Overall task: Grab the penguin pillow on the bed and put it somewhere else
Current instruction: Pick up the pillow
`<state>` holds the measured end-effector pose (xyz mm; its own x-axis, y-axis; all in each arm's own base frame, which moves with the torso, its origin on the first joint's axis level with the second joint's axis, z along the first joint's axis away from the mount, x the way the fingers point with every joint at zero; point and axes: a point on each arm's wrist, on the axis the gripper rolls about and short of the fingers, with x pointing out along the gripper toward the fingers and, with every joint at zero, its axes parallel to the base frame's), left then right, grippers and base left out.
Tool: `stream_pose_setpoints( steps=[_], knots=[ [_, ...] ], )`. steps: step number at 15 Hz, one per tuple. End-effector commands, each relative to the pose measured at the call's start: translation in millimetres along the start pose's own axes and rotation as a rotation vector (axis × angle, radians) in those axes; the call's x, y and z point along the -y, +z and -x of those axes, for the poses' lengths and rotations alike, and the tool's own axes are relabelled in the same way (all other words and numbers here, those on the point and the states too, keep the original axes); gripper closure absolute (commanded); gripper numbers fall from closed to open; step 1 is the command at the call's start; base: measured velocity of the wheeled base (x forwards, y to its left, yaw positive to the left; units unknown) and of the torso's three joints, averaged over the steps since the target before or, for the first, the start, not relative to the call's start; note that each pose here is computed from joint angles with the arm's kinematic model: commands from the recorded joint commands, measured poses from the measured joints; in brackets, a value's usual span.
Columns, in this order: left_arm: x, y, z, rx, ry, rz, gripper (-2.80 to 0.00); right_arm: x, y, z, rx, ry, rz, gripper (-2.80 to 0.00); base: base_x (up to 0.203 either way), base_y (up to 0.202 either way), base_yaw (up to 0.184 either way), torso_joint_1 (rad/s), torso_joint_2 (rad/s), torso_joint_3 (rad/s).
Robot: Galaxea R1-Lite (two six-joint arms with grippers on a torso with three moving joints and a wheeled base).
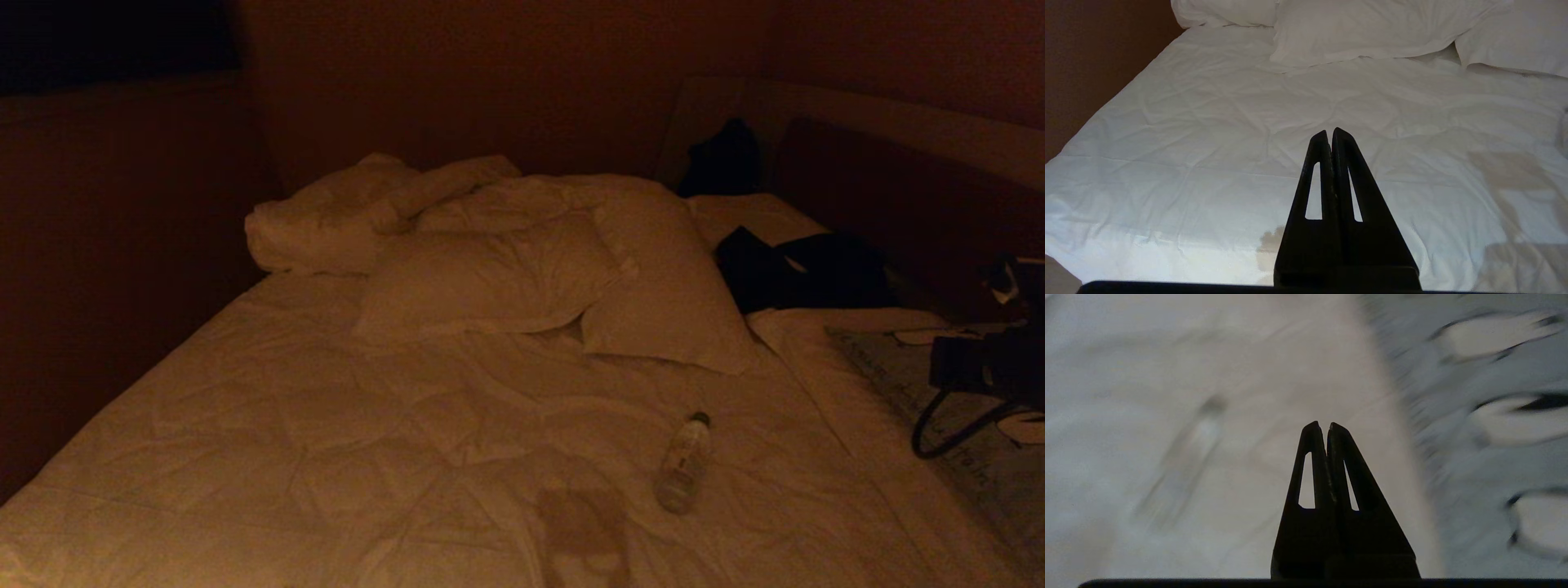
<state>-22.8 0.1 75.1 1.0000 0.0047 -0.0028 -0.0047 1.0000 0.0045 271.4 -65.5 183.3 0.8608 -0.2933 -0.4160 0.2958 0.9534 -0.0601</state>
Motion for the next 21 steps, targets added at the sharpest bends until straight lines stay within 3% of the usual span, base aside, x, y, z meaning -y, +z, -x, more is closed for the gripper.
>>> stream_pose_setpoints(
  steps=[1, 7, 11, 13, 14, 19, 21],
  knots=[
    [0.0, 0.0, 0.0, 0.0, 0.001, 0.0, 0.0, 20.4, 12.5, -44.1, 0.127, -0.14, -0.041, 0.0, 0.0, 0.0, 0.0, 0.0, 0.0, 0.0],
    [0.0, 0.0, 0.0, 0.0, 0.001, 0.0, 0.0, 80.2, 22.8, -98.2, 0.009, -0.28, -0.156, 0.0, 0.0, 0.0, 0.0, 0.0, 0.0, 0.0],
    [0.0, 0.0, 0.0, 0.001, 0.001, 0.0, 0.0, 114.8, 4.4, -121.4, -0.107, -0.336, -0.255, 0.0, 0.0, 0.0, 0.0, 0.0, 0.0, 0.0],
    [0.0, 0.0, 0.0, 0.0, 0.001, 0.0, 0.0, 132.7, -1.4, -122.1, -0.12, -0.313, -0.277, 0.0, 0.0, 0.0, 0.0, 0.0, 0.0, 0.0],
    [0.0, 0.0, 0.1, 0.001, 0.001, 0.0, 0.0, 142.9, -4.4, -123.4, -0.141, -0.314, -0.29, -2.8, 0.0, 0.0, 0.0, 0.0, 0.0, 0.0],
    [0.0, 0.0, 0.1, 0.001, 0.001, 0.0, 0.0, 193.7, -13.4, -119.9, -0.168, -0.349, -0.346, -2.8, 0.0, 0.0, 0.0, 0.0, 0.0, 0.0],
    [0.0, 0.0, 0.0, 0.0, 0.001, 0.0, 0.0, 214.2, -15.6, -109.6, -0.164, -0.335, -0.296, -2.8, 0.0, 0.0, 0.0, 0.0, 0.0, 0.0]
  ],
)
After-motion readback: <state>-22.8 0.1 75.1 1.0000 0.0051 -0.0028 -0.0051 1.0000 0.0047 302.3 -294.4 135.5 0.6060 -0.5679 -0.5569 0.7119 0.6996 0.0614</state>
